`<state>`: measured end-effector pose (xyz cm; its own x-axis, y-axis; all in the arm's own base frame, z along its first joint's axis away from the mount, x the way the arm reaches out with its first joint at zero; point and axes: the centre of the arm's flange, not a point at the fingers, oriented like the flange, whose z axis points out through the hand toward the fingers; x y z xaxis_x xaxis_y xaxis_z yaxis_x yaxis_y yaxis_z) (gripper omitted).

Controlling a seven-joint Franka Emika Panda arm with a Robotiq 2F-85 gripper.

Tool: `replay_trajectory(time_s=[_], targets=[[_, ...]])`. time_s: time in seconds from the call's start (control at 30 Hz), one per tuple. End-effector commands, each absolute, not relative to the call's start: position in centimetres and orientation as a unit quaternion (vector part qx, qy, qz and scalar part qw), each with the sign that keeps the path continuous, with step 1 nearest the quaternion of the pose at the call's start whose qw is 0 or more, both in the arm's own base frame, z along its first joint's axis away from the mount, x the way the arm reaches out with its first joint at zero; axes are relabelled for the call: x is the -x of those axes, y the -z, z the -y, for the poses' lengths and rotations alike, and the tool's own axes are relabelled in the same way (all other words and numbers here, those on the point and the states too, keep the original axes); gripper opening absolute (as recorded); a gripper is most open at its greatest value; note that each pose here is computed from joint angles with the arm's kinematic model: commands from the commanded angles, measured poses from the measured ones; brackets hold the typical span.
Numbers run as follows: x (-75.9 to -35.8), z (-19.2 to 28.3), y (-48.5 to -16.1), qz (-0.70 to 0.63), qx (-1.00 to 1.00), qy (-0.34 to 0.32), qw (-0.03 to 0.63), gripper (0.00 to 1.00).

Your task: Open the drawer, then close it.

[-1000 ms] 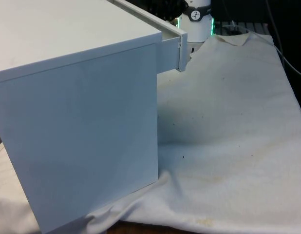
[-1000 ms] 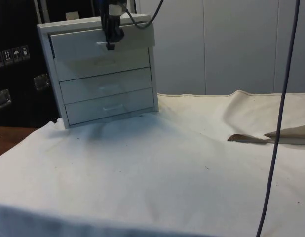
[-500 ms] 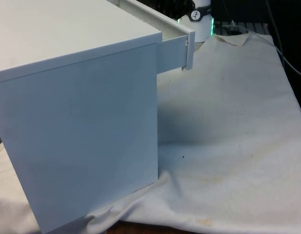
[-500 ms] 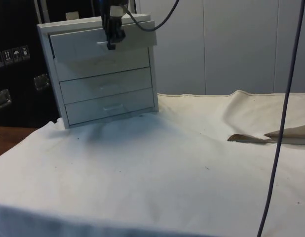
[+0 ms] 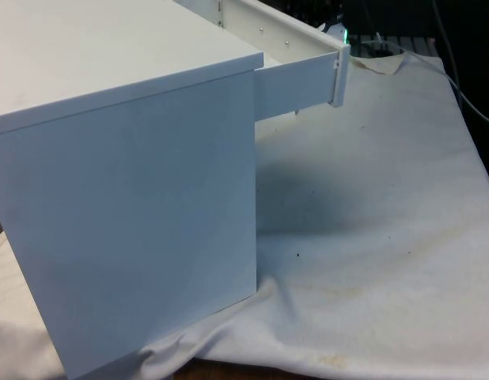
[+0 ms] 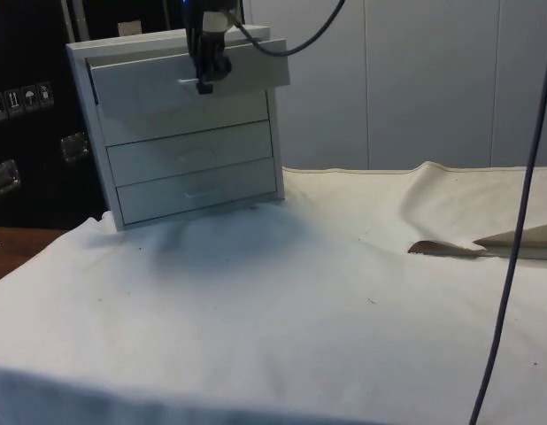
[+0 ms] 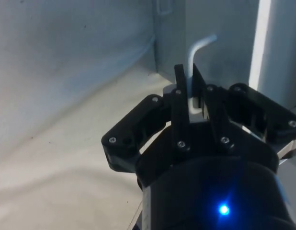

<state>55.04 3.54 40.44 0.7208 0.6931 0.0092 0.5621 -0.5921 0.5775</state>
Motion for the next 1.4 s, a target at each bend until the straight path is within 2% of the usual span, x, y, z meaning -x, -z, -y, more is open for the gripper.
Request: replay_trajectory(time_s=[0.0,0.53,0.7,0.73,1.0,1.03,1.07,1.1,1.23,1.3,1.37], targets=[[-54.5,-4.1,-40.6,-0.357,-0.882,-0.121,0.285,0.01],[-51.3,-6.3,-39.4,-0.35,-0.884,-0.134,0.278,0.01],[-51.4,-6.1,-39.2,-0.35,-0.885,-0.132,0.278,0.02],[-51.5,-6.1,-39.2,-0.349,-0.885,-0.132,0.278,0.04],[-51.5,-6.1,-39.1,-0.35,-0.886,-0.129,0.276,0.46],[-51.6,-6.0,-39.1,-0.35,-0.886,-0.13,0.276,0.56],[-51.4,-6.1,-39.0,-0.349,-0.885,-0.13,0.277,0.61],[-51.6,-6.0,-39.1,-0.35,-0.886,-0.13,0.276,0.61],[-51.6,-6.0,-39.1,-0.35,-0.886,-0.129,0.276,0.81],[-51.3,-6.8,-38.8,-0.351,-0.885,-0.128,0.279,0.99],[-51.2,-7.1,-38.7,-0.352,-0.884,-0.129,0.28,1.0]])
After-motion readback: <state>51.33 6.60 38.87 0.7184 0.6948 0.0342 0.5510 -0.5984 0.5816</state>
